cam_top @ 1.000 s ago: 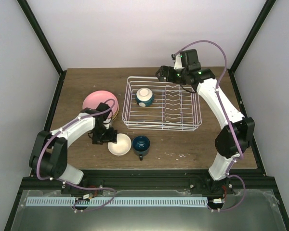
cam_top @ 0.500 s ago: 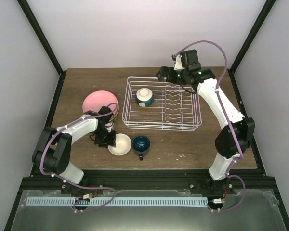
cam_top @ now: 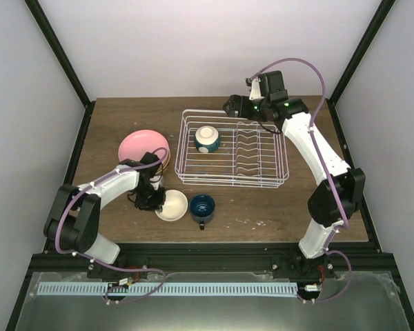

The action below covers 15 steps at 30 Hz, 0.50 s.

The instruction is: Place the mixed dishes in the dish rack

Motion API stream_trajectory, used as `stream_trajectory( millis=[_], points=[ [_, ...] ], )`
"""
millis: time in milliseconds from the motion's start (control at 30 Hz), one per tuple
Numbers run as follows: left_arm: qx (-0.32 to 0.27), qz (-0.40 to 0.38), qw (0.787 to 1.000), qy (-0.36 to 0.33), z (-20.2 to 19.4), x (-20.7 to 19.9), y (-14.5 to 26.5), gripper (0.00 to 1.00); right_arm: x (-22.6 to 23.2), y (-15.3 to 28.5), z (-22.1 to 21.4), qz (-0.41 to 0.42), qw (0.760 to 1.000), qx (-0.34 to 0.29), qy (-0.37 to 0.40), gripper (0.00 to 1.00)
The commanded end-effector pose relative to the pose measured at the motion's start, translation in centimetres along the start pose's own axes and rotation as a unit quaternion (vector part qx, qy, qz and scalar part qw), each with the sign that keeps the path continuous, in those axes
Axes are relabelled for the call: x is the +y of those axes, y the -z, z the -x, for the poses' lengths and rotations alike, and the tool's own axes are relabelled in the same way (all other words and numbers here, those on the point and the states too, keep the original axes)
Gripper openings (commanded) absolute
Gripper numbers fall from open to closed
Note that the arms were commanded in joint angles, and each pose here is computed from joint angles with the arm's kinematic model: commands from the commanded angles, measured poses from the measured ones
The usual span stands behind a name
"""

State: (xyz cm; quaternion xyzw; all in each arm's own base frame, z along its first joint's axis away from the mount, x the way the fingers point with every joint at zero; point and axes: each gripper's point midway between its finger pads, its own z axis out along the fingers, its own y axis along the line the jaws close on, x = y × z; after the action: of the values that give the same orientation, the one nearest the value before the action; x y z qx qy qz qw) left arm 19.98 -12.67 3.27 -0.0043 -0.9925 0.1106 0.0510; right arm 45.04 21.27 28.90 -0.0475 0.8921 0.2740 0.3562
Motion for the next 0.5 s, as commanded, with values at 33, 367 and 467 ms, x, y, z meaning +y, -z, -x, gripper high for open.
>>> stream_trajectory(
  millis=[33,367,467],
  points=[
    [-0.003,-0.006,1.000,0.002,-0.3,-0.2,0.3,0.04,0.8,0.1,1.0,0.020,1.000,-0.011,0.008,0.99],
    [0.003,-0.008,1.000,-0.003,-1.0,-0.3,0.9,0.00,1.7,-1.9,0.1,0.067,0.997,0.018,0.021,1.00],
    [0.006,-0.006,1.000,-0.006,-1.3,-0.3,1.5,0.00,2.2,-2.5,-0.4,0.090,0.995,0.028,0.025,1.00]
  ],
)
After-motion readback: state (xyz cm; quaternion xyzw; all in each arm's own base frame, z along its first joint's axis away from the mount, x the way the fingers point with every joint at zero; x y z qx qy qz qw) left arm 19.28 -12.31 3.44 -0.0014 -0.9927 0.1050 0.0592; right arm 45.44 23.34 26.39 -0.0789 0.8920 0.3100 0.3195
